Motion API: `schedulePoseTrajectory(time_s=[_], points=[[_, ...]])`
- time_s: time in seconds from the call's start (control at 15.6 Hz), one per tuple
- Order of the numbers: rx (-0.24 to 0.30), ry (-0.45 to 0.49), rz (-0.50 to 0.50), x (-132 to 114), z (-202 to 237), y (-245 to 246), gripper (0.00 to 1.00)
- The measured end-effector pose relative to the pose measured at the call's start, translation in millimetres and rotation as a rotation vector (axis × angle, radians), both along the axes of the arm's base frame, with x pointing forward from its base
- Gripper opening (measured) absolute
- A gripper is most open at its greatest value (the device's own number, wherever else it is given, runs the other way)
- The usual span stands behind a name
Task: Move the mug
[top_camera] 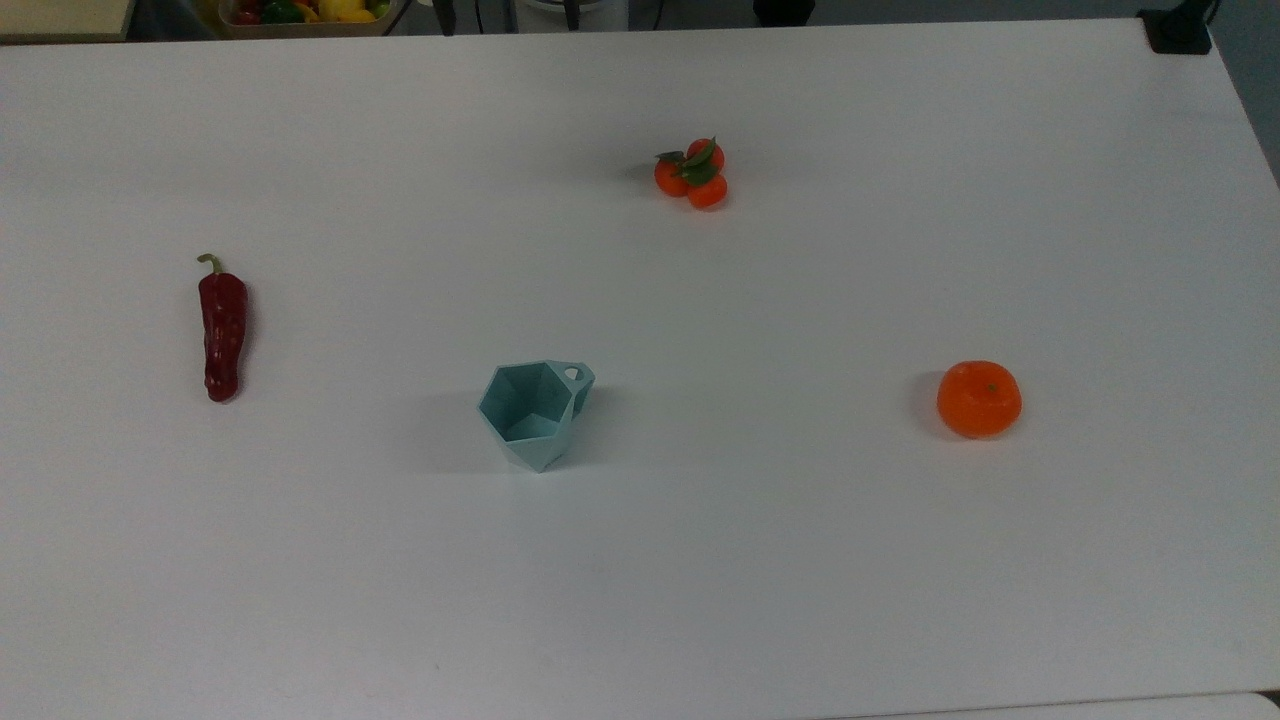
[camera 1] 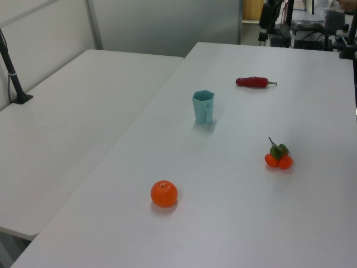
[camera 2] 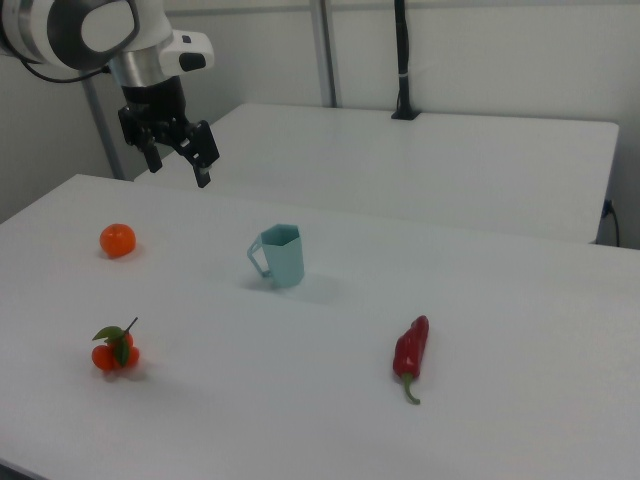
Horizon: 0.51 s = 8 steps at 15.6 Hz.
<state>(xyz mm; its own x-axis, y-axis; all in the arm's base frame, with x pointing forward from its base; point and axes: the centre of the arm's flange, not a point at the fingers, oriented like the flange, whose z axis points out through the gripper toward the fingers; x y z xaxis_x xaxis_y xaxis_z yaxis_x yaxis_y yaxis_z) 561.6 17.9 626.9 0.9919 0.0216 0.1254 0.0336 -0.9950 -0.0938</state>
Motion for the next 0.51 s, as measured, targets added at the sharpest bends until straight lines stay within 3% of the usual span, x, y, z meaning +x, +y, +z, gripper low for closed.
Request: schedulePoseTrajectory(time_s=[0.51], points=[[-0.001,-0.001,0.012,-2.4,-0.8,-0.6,1.00]])
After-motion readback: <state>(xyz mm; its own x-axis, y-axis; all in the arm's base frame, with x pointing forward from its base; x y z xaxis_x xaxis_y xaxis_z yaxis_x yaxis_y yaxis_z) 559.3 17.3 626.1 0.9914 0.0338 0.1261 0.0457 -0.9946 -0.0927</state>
